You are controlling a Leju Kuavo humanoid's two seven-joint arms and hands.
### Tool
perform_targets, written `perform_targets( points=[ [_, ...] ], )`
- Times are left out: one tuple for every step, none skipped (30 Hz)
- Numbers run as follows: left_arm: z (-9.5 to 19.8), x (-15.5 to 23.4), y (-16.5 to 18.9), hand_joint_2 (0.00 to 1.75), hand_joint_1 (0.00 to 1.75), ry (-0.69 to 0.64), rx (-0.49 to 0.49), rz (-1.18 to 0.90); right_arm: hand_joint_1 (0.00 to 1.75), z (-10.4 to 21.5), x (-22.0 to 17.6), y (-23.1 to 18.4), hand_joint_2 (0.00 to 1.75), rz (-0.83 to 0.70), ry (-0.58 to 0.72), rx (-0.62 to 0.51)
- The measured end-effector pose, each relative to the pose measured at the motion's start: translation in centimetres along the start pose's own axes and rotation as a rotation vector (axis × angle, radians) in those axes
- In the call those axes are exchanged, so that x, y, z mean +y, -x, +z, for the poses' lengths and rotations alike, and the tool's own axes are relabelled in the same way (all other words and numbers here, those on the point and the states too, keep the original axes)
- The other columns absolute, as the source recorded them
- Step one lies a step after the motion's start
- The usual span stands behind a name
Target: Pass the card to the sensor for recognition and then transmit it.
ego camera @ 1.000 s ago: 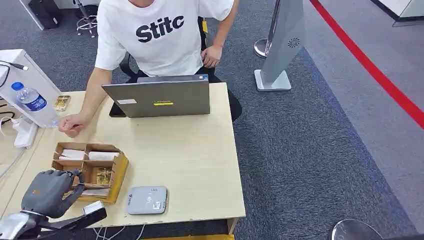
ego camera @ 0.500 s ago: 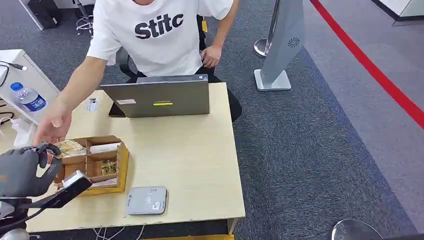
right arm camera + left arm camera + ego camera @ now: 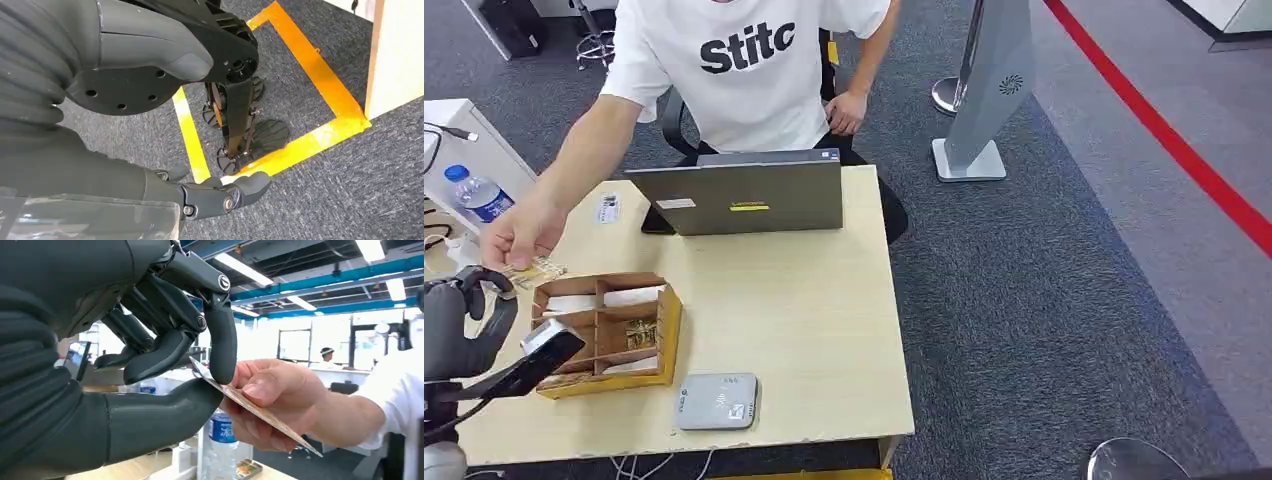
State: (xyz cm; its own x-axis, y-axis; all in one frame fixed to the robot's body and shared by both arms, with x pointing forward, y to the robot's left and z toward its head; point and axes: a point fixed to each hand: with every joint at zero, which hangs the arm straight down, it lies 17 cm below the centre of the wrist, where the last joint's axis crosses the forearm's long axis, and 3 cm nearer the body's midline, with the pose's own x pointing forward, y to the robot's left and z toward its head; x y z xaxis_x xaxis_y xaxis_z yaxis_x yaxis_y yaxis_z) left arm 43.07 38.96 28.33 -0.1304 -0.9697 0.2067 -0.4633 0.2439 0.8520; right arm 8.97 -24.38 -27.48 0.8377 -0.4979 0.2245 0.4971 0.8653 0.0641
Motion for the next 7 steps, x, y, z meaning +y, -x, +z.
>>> perform_targets(
  points=[
    [-0.07,0.08,0.3,1.75,0.0,-0.002,0.006,0.005,0.0,0.0,0.01,0.01,1.75,0.0,0.0,0.0],
    [-0.09,0.12,0.63,1.75,0.0,-0.003,0.014,0.007,0.0,0.0,0.01,0.02,1.75,0.0,-0.001,0.001],
    [-0.06,0.13,0.97,1.75,0.0,-0.004,0.02,0.008,0.0,0.01,0.0,0.04,1.75,0.0,-0.001,0.001],
    [-0.02,0.13,1.07,1.75,0.0,-0.006,0.019,0.008,0.0,0.01,-0.01,0.07,1.75,0.0,0.0,0.002],
    [0.06,0.17,1.15,1.75,0.0,-0.009,0.02,0.009,0.0,0.01,0.05,0.1,1.75,0.0,-0.001,0.004],
    [0.13,0.24,1.12,1.75,0.0,-0.015,0.019,0.017,0.0,0.01,0.08,0.12,1.75,0.0,-0.001,0.005],
    [0.19,0.36,1.05,1.75,0.0,-0.024,0.017,0.024,0.0,0.02,0.11,0.17,1.75,0.0,-0.001,0.007]
  ],
)
